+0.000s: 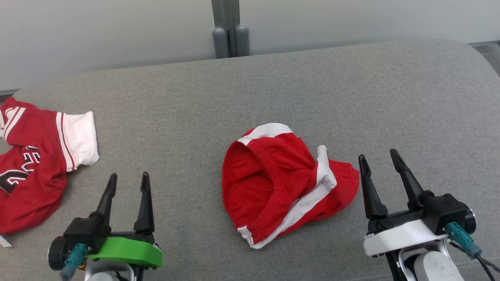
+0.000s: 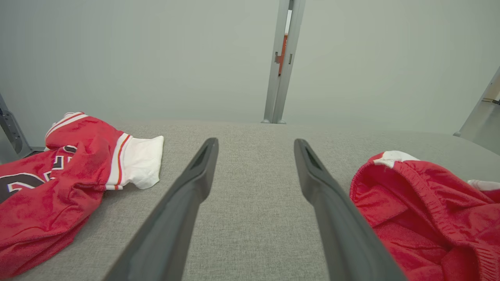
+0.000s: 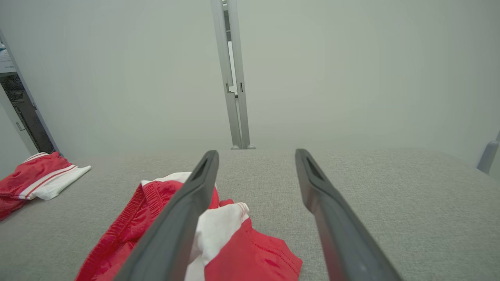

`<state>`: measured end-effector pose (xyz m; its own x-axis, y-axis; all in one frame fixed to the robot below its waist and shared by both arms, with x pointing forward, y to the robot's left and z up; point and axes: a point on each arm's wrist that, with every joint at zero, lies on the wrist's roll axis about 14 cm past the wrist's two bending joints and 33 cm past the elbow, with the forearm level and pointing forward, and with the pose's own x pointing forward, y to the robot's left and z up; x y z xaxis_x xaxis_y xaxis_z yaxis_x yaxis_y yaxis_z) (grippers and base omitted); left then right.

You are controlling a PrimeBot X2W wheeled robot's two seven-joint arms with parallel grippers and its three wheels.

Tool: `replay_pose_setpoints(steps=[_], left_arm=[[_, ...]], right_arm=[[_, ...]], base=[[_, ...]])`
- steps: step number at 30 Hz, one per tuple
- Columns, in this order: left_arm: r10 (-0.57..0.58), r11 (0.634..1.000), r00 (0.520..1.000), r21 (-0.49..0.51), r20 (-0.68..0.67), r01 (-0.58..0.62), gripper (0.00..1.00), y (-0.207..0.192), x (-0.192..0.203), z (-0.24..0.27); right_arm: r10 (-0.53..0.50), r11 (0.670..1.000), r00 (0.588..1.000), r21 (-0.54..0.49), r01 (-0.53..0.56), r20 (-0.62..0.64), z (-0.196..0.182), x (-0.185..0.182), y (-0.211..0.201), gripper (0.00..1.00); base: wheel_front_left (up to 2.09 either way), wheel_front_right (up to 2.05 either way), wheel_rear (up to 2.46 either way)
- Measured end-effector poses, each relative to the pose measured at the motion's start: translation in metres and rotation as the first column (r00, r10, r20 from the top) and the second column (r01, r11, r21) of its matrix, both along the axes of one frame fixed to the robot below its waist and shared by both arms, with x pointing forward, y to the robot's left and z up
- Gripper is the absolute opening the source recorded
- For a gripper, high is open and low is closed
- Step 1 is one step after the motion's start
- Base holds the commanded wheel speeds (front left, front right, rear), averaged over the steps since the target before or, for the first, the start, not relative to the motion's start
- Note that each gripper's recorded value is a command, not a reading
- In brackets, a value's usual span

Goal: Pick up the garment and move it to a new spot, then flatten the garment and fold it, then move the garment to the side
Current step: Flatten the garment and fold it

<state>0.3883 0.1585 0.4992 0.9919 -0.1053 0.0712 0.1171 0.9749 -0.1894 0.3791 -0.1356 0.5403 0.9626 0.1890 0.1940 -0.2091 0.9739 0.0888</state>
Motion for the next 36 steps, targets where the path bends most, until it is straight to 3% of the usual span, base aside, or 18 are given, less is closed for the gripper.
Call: replay_pose_setpoints(steps=[6,9,18,27,28,29,31,36], left_arm=[[-0.147,0.988,0.988,0.033,-0.043,0.149,1.00,-0.042,-0.005,-0.014],[-0.262,0.962,0.962,0.057,-0.071,0.266,1.00,-0.074,-0.012,-0.023],[-0.558,0.812,0.810,0.084,-0.178,0.578,1.00,-0.156,-0.043,-0.054],[-0.624,0.740,0.713,0.052,-0.320,0.671,1.00,-0.176,-0.052,-0.094],[-0.625,0.736,0.704,0.045,-0.337,0.675,0.89,-0.177,-0.052,-0.099],[-0.626,0.734,0.700,0.044,-0.343,0.678,0.44,-0.178,-0.052,-0.101],[-0.626,0.738,0.703,0.032,-0.339,0.674,0.00,-0.179,-0.046,-0.101],[-0.596,0.777,0.746,0.019,-0.296,0.629,0.00,-0.170,-0.026,-0.089]], right_arm=[[-0.017,1.000,1.000,0.002,0.017,-0.005,-0.002,-0.002,-0.005,1.00],[-0.021,1.000,1.000,0.003,0.021,-0.010,-0.003,-0.002,-0.006,1.00],[-0.038,0.999,0.999,0.005,0.038,-0.027,-0.008,-0.005,-0.011,1.00],[-0.090,0.996,0.995,0.003,0.091,-0.047,-0.014,-0.008,-0.028,1.00],[-0.096,0.995,0.994,0.003,0.097,-0.050,-0.015,-0.008,-0.030,1.00],[-0.100,0.995,0.994,0.003,0.100,-0.053,-0.016,-0.009,-0.031,1.00],[-0.109,0.994,0.992,0.003,0.110,-0.056,-0.016,-0.008,-0.034,1.00],[-0.116,0.993,0.991,0.002,0.116,-0.062,-0.019,-0.006,-0.037,1.00]], base=[[0.00,0.00,0.00],[0.00,0.00,0.00],[0.00,0.00,0.00],[0.00,0.00,0.00],[0.00,0.00,0.00],[0.00,0.00,0.00],[0.00,0.00,0.00],[0.00,0.00,0.00]])
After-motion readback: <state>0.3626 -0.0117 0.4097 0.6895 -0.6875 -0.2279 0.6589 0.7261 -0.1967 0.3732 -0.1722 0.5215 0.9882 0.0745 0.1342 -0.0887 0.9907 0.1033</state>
